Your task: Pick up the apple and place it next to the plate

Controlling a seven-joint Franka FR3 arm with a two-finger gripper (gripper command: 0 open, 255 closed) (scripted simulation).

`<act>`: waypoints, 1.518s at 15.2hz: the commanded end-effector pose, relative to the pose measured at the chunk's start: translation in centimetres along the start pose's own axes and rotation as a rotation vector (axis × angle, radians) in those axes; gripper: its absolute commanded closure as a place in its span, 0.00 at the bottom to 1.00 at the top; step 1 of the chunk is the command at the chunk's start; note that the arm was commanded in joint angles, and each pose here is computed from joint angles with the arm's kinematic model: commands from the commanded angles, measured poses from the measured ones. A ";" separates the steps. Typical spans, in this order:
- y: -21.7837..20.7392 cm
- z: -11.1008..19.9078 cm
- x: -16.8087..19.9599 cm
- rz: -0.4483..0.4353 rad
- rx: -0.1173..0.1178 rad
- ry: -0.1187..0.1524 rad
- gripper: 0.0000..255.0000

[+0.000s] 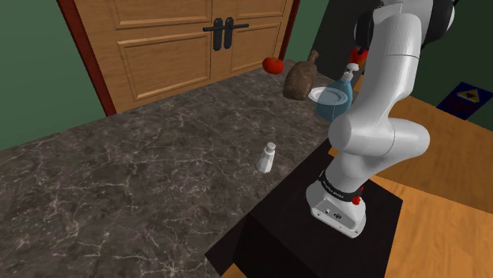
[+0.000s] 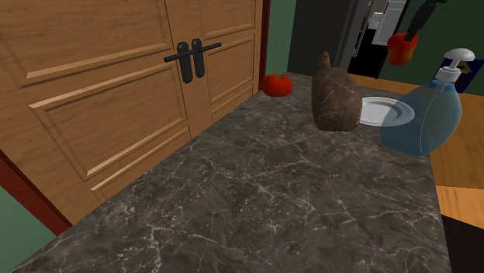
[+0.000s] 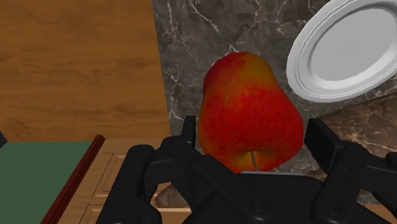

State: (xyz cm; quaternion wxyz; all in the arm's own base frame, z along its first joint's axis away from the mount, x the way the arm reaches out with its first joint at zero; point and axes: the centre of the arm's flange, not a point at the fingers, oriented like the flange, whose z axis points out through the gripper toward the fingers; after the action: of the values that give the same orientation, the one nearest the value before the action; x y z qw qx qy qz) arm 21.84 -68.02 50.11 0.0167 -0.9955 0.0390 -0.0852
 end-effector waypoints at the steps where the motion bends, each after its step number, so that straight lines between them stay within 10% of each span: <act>1: 0.0 1.0 -0.2 0.000 -0.001 0.000 1.00; 23: 0.5 12.5 -2.1 0.000 -0.001 0.000 1.00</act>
State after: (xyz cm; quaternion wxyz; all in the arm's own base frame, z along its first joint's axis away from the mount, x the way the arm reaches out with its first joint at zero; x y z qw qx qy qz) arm 21.94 -68.00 37.99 0.0166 -0.9955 0.0389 -0.0852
